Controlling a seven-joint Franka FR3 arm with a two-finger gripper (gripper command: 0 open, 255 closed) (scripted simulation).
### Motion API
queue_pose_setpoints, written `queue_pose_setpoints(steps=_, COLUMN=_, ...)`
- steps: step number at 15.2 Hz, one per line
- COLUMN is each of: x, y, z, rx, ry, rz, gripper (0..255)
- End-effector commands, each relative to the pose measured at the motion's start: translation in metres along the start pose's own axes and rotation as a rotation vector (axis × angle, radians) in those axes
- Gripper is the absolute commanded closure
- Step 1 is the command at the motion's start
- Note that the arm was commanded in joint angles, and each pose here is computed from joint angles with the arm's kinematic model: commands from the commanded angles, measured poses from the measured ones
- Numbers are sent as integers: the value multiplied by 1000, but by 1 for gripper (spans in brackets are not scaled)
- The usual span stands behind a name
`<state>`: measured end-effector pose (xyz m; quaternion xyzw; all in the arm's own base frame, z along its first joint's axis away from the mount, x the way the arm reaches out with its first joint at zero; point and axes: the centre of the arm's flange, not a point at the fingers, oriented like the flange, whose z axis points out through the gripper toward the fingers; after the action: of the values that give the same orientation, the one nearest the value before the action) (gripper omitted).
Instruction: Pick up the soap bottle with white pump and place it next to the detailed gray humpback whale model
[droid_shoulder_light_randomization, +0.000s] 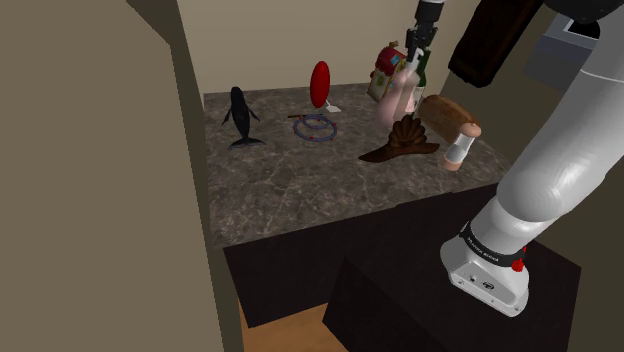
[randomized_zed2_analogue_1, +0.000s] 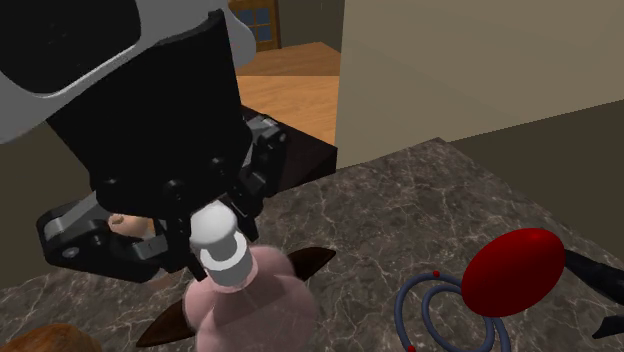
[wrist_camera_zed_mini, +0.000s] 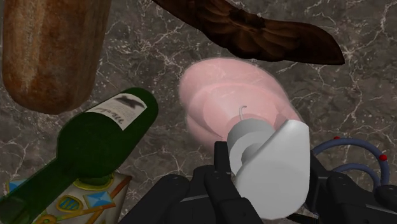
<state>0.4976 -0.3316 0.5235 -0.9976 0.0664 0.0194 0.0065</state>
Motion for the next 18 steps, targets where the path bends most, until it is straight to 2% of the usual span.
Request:
queue_pose_setpoints(steps=1, x=-1, y=0, z=-10, rx=0, ry=1, rz=0, gripper=255)
queue_pose_setpoints(steps=18, x=-5, y=-1, z=-100, rx=0, ry=1, rz=0, gripper=255)
